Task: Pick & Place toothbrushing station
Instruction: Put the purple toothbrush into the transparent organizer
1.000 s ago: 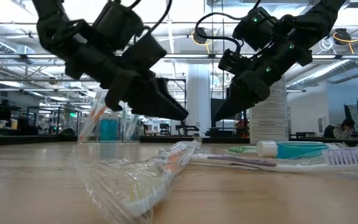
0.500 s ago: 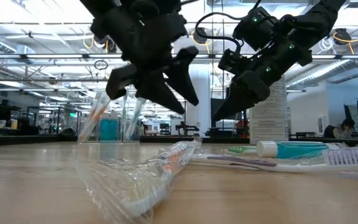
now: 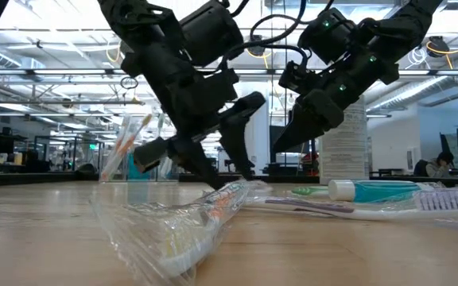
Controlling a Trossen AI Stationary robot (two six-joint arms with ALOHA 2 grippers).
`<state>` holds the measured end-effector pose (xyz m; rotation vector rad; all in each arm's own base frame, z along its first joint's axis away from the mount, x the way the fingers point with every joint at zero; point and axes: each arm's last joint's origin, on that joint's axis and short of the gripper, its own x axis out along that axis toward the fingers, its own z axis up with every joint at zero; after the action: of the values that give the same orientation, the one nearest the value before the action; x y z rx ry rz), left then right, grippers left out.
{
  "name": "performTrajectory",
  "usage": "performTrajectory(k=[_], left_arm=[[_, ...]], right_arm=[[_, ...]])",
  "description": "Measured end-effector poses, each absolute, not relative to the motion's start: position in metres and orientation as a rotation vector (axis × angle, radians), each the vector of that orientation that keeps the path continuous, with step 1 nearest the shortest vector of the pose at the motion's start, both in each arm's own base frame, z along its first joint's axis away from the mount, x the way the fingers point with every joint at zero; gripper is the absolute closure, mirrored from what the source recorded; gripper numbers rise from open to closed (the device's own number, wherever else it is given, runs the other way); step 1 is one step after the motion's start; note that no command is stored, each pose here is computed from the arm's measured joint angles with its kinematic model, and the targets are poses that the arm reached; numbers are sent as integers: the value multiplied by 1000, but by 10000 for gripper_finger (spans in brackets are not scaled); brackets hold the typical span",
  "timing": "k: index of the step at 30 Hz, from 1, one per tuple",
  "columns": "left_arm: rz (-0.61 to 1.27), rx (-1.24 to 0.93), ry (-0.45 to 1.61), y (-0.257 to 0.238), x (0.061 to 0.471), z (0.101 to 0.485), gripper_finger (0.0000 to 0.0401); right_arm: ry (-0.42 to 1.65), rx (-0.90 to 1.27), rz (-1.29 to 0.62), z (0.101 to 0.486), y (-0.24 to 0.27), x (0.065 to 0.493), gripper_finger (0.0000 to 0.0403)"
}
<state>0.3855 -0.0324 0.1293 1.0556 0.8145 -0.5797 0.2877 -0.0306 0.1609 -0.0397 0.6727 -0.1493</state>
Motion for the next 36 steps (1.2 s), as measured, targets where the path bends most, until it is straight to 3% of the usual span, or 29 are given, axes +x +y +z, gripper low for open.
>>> performTrajectory(k=[6, 17, 25, 31, 36], left_arm=[[-637, 1092, 843, -34, 384, 121, 249], [-506, 935, 929, -32, 382, 120, 391], [-475, 980, 1005, -45, 368, 136, 393], [-209, 594, 1044, -35, 343, 192, 398], [67, 546, 1028, -17, 314, 238, 398]], right_arm=[[674, -55, -145, 161, -31, 288, 240], [674, -55, -145, 161, -31, 288, 240], [680, -55, -144, 160, -31, 287, 240], [680, -54, -145, 160, -31, 287, 240], [677, -54, -145, 161, -31, 287, 240]])
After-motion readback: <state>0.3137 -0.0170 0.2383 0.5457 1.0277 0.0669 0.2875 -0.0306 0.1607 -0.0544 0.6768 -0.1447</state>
